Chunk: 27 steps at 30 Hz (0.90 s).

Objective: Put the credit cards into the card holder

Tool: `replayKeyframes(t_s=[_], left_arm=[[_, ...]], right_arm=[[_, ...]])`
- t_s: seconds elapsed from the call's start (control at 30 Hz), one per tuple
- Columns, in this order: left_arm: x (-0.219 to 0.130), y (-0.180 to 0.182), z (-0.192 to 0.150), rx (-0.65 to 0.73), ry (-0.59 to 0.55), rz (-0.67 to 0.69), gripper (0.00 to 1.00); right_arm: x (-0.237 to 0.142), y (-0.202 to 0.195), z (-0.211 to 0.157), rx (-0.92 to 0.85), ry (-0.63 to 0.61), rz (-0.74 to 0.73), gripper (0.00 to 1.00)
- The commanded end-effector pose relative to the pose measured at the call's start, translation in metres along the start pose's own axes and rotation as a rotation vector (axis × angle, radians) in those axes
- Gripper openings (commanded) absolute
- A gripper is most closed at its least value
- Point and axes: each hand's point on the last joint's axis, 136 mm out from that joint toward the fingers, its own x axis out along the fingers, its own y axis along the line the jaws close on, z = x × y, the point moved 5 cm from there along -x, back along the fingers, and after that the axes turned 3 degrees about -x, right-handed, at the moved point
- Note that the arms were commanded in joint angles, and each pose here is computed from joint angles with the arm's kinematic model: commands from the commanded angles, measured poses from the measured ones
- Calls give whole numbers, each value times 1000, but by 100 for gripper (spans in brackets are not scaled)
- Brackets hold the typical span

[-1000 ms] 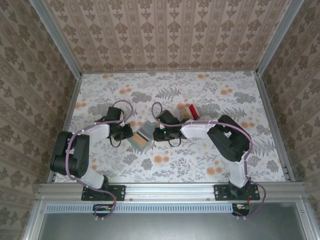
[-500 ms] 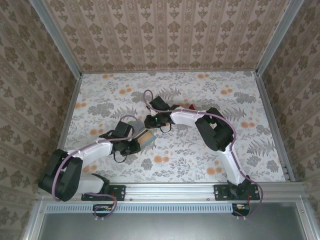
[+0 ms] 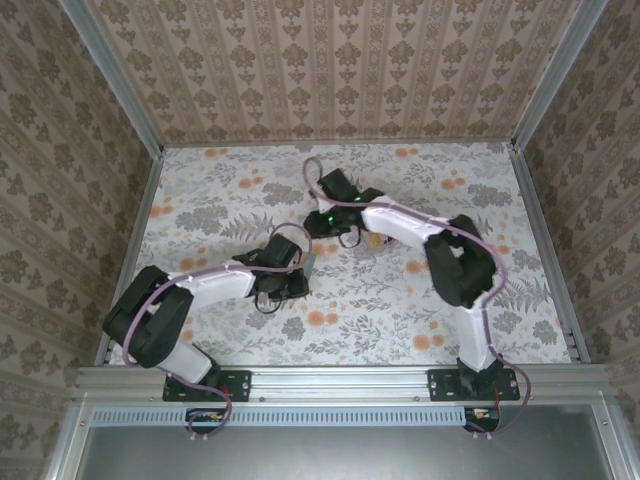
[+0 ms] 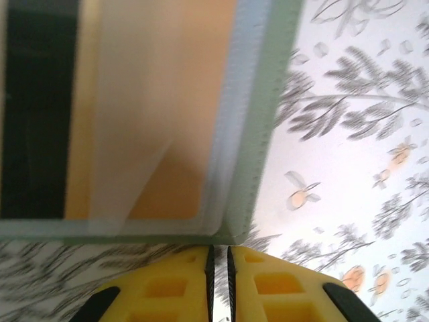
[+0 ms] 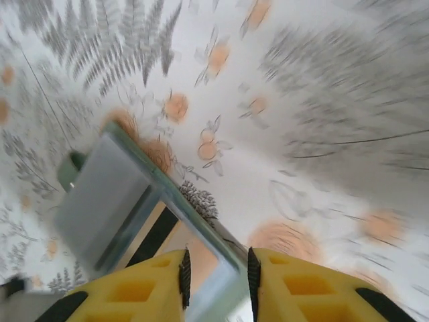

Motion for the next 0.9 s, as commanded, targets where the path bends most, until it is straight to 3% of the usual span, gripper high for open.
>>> replayKeyframes(t_s=[0.0,0.17,0.37,0.53,0.87], left_arm=[[-5,-28,20,60,-42,-63,18],[-15,-50,37,112,-72,-92,25],[-24,-81,63,171,-115,-136,41],[-18,-106,78,192,-120,-194,48],[19,-127,88,189,-41,-266,51]], right_arm=[[-64,-14,11,-1,-97,-72,35],[-126,-54,5,72,-163,-163,40],[-159,-112,-15,176,-211,-267,46],[-140,-144,-37,259,-203,-257,49],[-107,-154,-45,279,-128,-217,52]])
